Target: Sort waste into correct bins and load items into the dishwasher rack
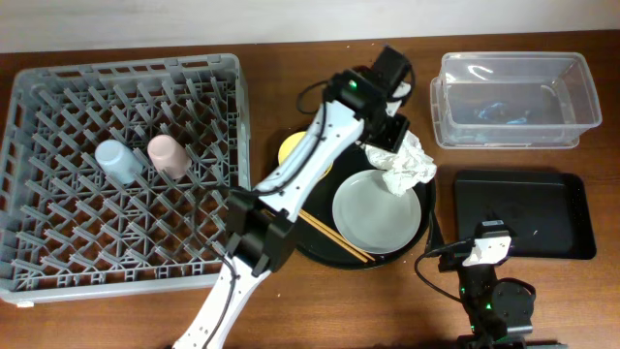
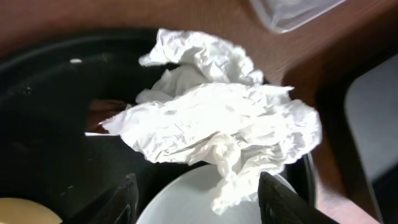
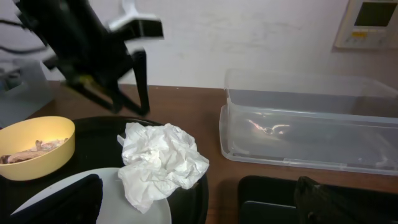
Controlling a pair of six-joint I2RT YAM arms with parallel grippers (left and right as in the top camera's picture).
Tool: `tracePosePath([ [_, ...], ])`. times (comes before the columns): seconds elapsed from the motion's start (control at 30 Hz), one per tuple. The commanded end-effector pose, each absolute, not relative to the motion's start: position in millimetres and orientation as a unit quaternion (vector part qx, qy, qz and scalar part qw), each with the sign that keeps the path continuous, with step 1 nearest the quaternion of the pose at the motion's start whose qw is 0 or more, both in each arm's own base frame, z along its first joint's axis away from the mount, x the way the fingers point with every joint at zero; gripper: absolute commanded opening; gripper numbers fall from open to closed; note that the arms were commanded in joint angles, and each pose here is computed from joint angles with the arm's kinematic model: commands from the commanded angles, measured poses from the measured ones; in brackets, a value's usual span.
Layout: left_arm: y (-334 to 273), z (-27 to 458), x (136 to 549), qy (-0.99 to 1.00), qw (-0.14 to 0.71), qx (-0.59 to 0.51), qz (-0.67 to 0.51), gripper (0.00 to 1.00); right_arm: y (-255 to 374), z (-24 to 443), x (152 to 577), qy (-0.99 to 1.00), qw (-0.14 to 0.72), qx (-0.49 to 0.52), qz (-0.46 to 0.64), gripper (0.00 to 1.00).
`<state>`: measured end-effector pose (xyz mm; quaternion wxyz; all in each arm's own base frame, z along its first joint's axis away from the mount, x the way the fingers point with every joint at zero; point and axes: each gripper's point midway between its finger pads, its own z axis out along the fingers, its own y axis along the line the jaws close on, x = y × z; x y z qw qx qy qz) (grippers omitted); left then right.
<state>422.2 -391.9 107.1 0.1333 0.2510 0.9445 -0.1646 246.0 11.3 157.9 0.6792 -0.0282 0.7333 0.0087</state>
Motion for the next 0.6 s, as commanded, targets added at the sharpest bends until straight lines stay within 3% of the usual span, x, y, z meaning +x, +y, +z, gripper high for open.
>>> tracePosePath([
  [0.0, -378.2, 118.2, 435.9, 0.949, 0.150, 0.231, -0.156, 0.60, 12.1, 155.5, 245.9, 0.734, 0.678, -0.027, 0.011, 0.99],
  [0.2, -274.7, 217.0, 493.9, 0.950, 0.259, 0.136, -0.109, 0.61, 12.1, 155.5, 245.9, 0.734, 0.678, -0.027, 0.011, 0.99],
  [0.33, -155.2, 270.6, 504.9, 0.954, 0.291, 0.034, -0.069, 0.70, 12.1, 155.5, 245.9, 0.734, 0.678, -0.027, 0.011, 0.99],
  [0.4, -95.1, 277.6, 499.4, 0.959, 0.280, -0.021, -0.050, 0.99, 12.1, 155.5, 245.9, 0.734, 0.678, -0.027, 0.011, 0.99],
  [0.57, 1.8, 280.7, 505.8, 0.952, 0.283, -0.112, -0.031, 0.99, 12.1, 155.5, 245.9, 0.734, 0.678, -0.028, 0.011, 0.99],
])
